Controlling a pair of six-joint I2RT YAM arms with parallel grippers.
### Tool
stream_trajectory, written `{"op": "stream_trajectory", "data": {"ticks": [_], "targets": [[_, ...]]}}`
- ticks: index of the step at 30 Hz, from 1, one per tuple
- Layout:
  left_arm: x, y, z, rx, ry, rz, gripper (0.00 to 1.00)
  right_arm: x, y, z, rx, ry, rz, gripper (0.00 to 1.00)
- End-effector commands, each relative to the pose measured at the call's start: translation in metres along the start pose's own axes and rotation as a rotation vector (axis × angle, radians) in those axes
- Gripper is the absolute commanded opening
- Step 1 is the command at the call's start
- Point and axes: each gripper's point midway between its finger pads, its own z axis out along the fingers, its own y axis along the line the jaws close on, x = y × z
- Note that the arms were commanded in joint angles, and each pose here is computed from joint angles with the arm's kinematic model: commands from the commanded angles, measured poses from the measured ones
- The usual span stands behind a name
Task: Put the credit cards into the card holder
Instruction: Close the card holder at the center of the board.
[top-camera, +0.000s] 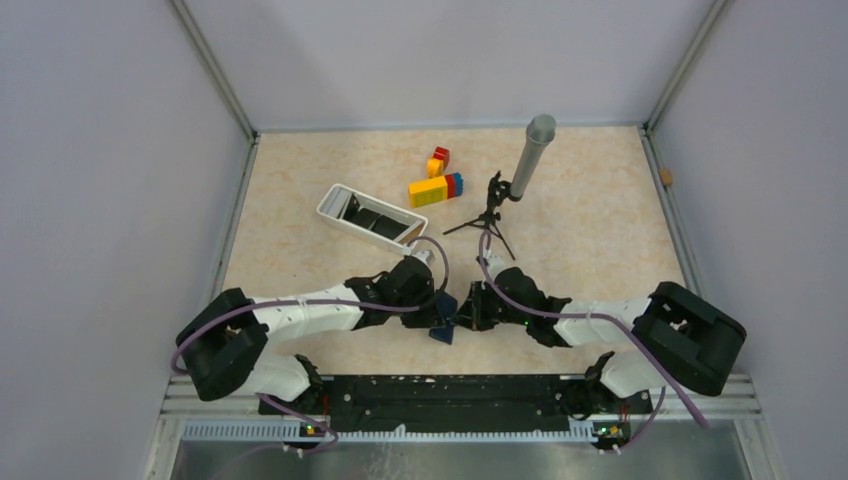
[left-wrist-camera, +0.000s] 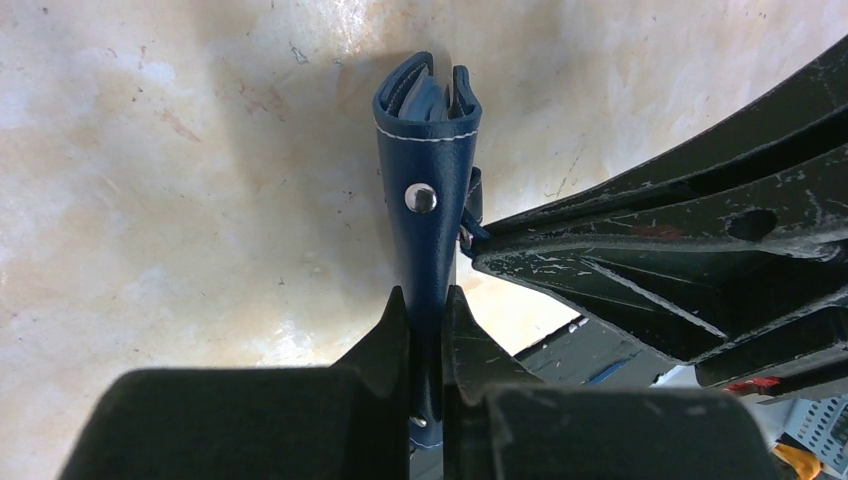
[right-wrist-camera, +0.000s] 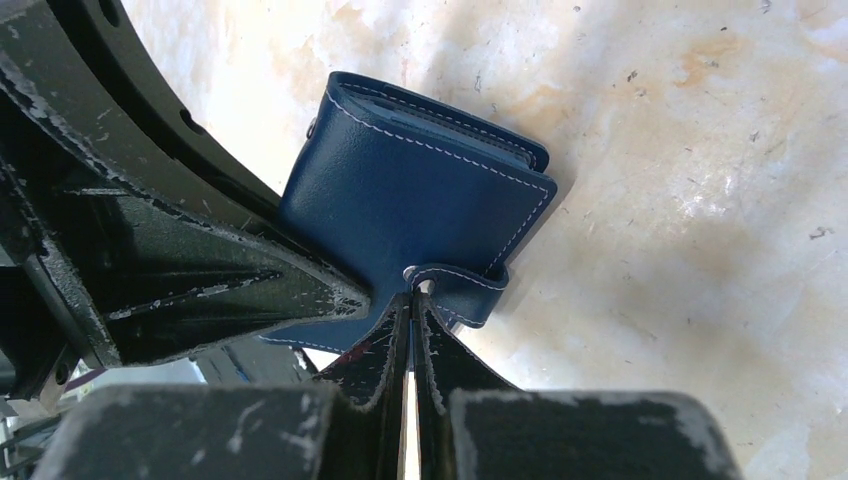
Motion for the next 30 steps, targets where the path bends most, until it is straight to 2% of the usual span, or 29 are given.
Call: {"op": "stream_trajectory", "data": {"ticks": [1,23,30], "targets": [[0.0092,0.0119,0.0027,-0.054,0.045,0.023,0.00,-0.0184,0.0142,-0.0044,-0.060,-0.075,-0.035,0.00],[0.0104,0.0117,0.0033,-0.052,0.052,0.026,0.00,-0.0123,0.0124,0.0031,-0.061,-0.039,-0.026,0.00],[0.0108,0.0132,0.0032,-0.058,0.051,0.020,0.00,-0.0199,0.0107,-0.0064,-0.029,-0.077,-0.029,0.00]]}}
